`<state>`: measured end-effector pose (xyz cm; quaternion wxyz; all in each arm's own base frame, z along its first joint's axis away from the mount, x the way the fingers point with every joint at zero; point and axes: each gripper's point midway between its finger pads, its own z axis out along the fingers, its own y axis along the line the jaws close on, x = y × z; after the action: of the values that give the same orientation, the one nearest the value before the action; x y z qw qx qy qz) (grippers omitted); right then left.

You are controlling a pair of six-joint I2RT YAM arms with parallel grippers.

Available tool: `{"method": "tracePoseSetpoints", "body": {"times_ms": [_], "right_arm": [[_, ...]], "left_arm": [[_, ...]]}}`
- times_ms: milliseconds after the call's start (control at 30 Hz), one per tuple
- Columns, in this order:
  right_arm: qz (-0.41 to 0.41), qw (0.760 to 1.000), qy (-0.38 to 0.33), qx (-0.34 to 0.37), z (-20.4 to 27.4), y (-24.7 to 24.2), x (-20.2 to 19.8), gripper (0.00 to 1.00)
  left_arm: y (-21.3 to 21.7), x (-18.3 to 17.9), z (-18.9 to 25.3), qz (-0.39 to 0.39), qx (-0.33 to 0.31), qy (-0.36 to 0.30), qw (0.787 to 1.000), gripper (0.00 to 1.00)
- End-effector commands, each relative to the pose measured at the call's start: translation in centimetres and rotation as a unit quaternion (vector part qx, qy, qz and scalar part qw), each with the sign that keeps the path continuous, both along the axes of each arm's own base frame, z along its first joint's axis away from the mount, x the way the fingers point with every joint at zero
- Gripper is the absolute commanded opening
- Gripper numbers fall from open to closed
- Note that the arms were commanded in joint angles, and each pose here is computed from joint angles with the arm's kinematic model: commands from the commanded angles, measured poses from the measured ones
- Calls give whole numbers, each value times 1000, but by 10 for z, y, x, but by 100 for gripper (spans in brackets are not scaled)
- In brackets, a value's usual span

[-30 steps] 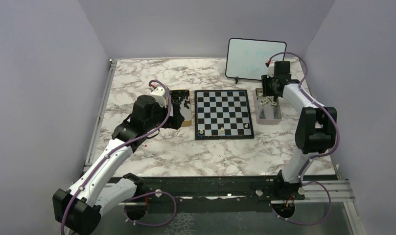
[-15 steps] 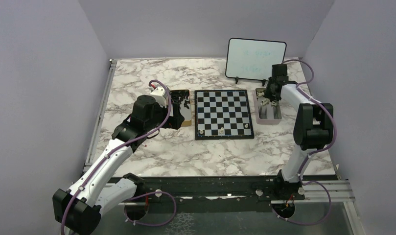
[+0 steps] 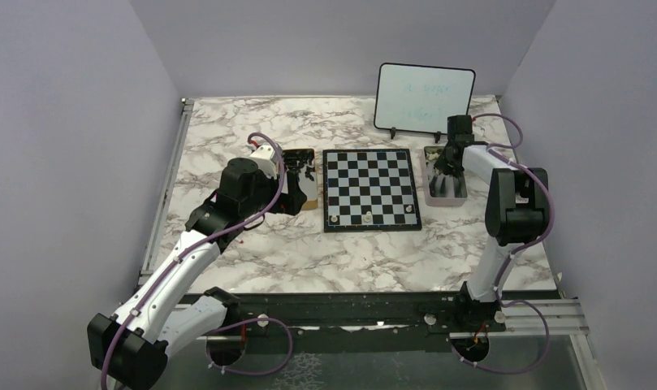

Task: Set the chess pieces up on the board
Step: Pick up the chess piece from the storage box.

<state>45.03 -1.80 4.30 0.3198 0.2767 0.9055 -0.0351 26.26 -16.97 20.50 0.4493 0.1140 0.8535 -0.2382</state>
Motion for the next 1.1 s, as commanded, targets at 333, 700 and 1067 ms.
{"method": "tracePoseSetpoints", "body": {"times_ms": [333, 700, 1067], "right_arm": [[-8, 1000, 23, -1, -33, -4, -4, 29], [52, 997, 18, -54, 3, -13, -11, 15], [147, 988, -34, -16, 66, 16, -18, 16]], "left_arm": [[-5, -4, 0, -19, -6, -2, 1000, 94], [-5, -2, -4, -15, -4, 4, 1000, 94], [-19, 6, -11, -36, -15, 12, 999, 92]]}}
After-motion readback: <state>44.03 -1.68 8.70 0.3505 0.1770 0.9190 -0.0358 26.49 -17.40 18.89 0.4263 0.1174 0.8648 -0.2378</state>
